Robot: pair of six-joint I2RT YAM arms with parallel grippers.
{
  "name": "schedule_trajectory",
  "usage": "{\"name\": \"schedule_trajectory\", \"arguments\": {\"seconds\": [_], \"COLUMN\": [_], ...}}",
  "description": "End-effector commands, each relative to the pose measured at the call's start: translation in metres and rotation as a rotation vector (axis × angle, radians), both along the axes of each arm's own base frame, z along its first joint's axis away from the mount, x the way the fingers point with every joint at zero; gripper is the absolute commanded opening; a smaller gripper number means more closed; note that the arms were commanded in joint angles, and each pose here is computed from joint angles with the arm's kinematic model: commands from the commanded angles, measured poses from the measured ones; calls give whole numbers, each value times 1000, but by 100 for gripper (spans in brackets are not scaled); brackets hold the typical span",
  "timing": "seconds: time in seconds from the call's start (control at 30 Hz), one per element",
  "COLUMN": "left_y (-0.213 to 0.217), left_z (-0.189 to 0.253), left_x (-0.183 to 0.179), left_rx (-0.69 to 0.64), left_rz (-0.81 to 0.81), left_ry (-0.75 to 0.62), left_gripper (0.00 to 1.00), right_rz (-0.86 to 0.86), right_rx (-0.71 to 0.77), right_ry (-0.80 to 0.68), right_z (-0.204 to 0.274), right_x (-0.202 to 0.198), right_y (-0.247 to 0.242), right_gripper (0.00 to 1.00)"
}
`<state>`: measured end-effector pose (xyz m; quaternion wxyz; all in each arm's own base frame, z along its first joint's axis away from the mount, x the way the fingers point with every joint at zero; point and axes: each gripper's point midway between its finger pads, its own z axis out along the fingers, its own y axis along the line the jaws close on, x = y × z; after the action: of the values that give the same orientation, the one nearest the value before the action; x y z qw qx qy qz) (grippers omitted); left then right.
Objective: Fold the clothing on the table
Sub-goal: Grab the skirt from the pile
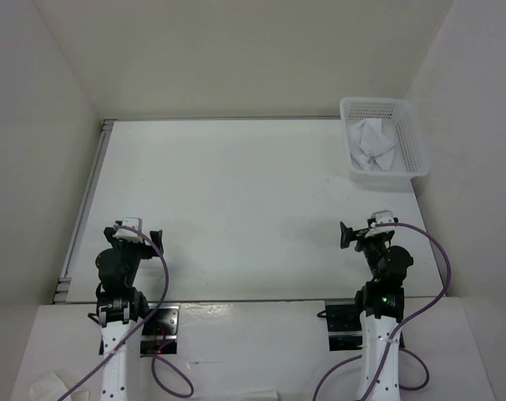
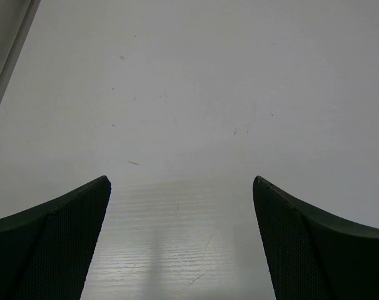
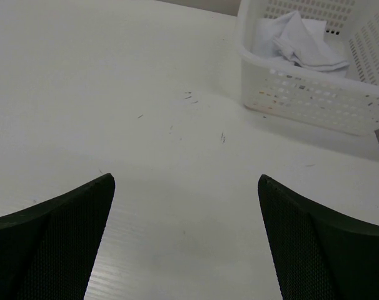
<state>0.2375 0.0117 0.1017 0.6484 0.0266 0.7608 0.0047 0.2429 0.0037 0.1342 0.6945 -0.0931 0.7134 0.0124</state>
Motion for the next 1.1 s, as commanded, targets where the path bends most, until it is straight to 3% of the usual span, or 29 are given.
{"name": "schedule_trajectory", "arguments": {"seconds": [0.0, 0.63, 0.73, 0.87, 1.07], "left_y": [-2, -3, -3, -3, -3], "left_z": [20, 20, 20, 20, 20], "left_x": [3, 3, 3, 3, 3], "left_rx": [45, 45, 45, 45, 45], "left_rz": [-23, -21, -21, -21, -21], "left_ry": [-132, -131, -131, -131, -131], "left_gripper": [100, 100, 100, 100, 100], "right_rz": [-38, -38, -30, -168, -473], "right_rx": [-5, 3, -3, 118, 111], "right_ry": [-48, -56, -96, -197, -420], "right_z": [2, 4, 24, 71, 144], "right_x": [1, 1, -1, -8, -36], "right_y": [-4, -2, 0, -18, -70], "right_gripper": [99, 99, 99, 99, 99]}}
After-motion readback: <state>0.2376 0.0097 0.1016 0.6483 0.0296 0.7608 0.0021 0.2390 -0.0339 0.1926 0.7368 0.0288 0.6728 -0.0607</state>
